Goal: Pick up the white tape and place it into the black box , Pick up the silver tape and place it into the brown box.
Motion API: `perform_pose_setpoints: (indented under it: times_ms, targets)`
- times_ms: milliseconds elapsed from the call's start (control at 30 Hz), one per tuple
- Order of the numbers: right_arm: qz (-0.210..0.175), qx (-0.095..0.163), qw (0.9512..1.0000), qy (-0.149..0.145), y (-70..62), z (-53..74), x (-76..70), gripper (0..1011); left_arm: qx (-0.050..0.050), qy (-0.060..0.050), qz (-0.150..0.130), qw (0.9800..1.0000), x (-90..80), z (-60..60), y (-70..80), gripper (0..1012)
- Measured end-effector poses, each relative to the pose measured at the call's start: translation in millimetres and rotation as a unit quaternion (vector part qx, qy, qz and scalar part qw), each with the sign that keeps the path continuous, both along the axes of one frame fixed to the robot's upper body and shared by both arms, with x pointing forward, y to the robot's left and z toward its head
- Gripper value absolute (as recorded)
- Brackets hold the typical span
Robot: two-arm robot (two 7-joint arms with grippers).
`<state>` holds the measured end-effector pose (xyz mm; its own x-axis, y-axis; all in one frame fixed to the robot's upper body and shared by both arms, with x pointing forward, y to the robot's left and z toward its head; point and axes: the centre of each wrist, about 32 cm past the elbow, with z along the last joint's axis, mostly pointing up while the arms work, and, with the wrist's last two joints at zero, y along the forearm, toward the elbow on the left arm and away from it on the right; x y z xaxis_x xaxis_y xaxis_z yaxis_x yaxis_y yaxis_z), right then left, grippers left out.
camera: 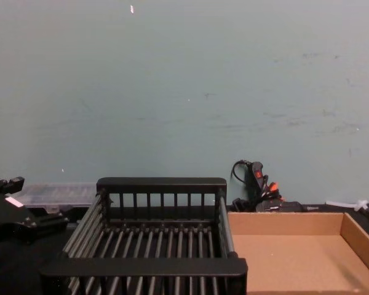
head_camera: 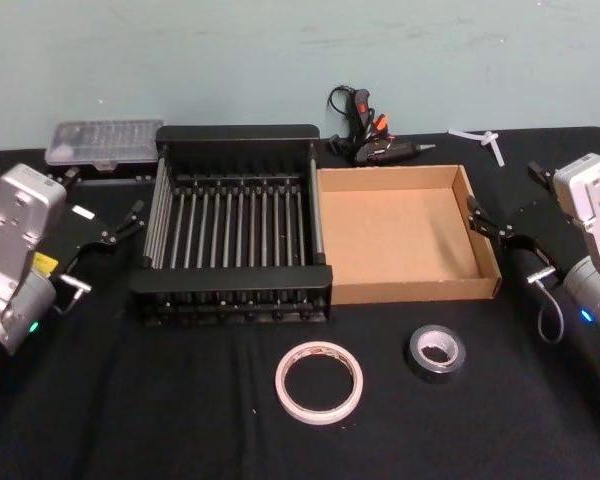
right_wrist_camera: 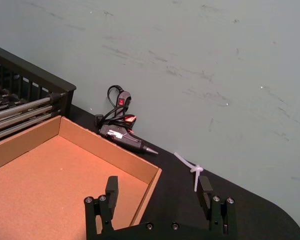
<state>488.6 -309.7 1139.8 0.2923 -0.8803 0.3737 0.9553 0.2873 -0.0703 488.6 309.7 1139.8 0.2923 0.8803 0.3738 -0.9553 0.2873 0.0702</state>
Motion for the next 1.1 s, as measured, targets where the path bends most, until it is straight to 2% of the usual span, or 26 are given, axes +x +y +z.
perform_pose_setpoints:
  times_ms: [600, 800, 1100]
  targets:
    - [0.0, 0.001, 1.0, 0.0, -0.6, 0.1, -0.2, 1002, 0.0, 0.0, 0.0, 1.0, 0.0, 0.0, 0.0, 1001]
    - [0.004, 0.008, 1.0, -0.002, -2.0, 2.7, -1.6, 1002, 0.0, 0.0, 0.0, 1.0, 0.0, 0.0, 0.0, 1001]
    - [0.016, 0.031, 0.9994, 0.006, -2.2, 11.8, -13.1, 1002, 0.0, 0.0, 0.0, 1.0, 0.0, 0.0, 0.0, 1001]
